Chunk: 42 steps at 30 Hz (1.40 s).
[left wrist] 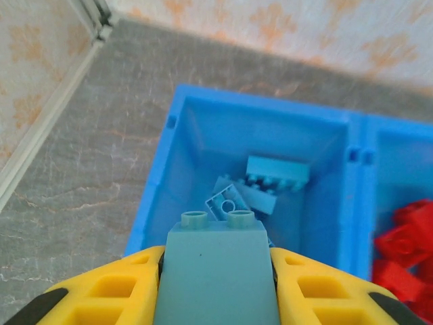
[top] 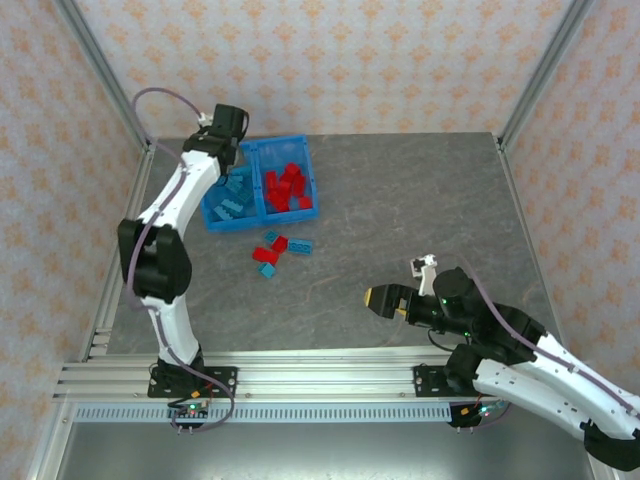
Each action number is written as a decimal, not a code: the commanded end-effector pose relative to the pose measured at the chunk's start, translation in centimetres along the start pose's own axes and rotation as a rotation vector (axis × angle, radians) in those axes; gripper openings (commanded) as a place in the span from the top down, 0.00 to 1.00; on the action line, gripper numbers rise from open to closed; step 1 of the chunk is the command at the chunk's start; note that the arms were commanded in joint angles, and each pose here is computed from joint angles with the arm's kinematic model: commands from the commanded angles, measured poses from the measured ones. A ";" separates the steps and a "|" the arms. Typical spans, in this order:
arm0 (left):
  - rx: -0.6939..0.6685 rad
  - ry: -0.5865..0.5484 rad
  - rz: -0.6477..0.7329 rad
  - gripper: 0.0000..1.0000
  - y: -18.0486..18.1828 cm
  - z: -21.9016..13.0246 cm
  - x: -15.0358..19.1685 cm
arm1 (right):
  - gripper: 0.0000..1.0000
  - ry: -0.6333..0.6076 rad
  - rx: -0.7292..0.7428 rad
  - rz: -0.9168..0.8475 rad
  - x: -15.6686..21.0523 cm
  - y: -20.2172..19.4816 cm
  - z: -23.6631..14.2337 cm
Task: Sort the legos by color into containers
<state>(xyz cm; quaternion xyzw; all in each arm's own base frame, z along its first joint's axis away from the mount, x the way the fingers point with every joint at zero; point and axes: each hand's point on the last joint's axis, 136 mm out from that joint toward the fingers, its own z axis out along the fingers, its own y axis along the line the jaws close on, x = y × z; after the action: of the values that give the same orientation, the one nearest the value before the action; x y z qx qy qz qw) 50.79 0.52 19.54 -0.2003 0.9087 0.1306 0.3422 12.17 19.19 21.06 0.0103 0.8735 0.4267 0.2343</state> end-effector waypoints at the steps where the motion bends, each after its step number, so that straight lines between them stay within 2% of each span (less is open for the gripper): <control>1: -0.126 0.038 0.087 0.70 1.2 1.2 0.5 | 0.01 -0.009 -0.035 -0.026 -0.2 1.0 -0.5; 4: -0.182 0.047 0.123 0.70 1.4 2.8 0.4 | 0.01 -0.016 -0.048 -0.029 -0.5 1.3 -0.5; 8: -0.155 0.068 0.087 0.68 1.6 3.9 0.8 | 0.01 -0.021 -0.036 -0.038 -0.6 1.2 -0.4; 12: -0.118 0.060 0.074 0.49 1.5 3.1 0.5 | 0.01 -0.002 -0.037 -0.031 -0.4 1.2 0.2; 16: -0.002 0.049 0.033 0.43 0.8 0.7 0.3 | 0.01 0.007 -0.034 -0.023 -0.3 1.3 0.6; 19: 0.108 0.003 -0.058 0.40 1.0 -3.2 -0.1 | 0.01 0.011 -0.063 -0.010 -0.4 2.0 0.6; 21: 0.166 -0.006 -0.112 0.40 1.7 -6.0 0.8 | 0.01 0.009 -0.066 -0.008 -0.4 2.0 0.4; 24: 0.296 -0.038 -0.157 0.40 1.6 -10.6 4.5 | 0.01 0.000 -0.056 0.000 -0.4 1.7 0.3; 27: 0.372 -0.023 -0.112 0.40 1.3 -13.8 10.3 | 0.01 -0.007 -0.046 0.004 -0.4 1.2 0.5; 31: 0.500 0.087 -0.043 0.40 -0.4 -14.9 18.7 | 0.01 0.002 -0.041 0.008 -0.3 1.1 1.1; 34: 0.558 0.157 0.099 0.35 -1.9 -14.8 23.5 | 0.01 0.022 -0.033 0.009 -0.1 1.1 1.6; 37: 0.536 0.175 0.208 0.30 -2.0 -13.3 25.8 | 0.01 0.028 -0.032 0.017 0.0 1.0 1.8; 42: 0.398 0.165 0.319 0.16 -1.3 -10.5 26.2 | 0.01 0.024 -0.028 0.030 0.1 0.7 1.8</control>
<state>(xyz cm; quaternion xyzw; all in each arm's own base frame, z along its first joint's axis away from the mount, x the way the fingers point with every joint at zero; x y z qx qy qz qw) 25.79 -12.19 9.02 -0.0101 0.9675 -0.0478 0.2481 12.71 20.71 20.12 0.0128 0.8784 0.4276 0.2132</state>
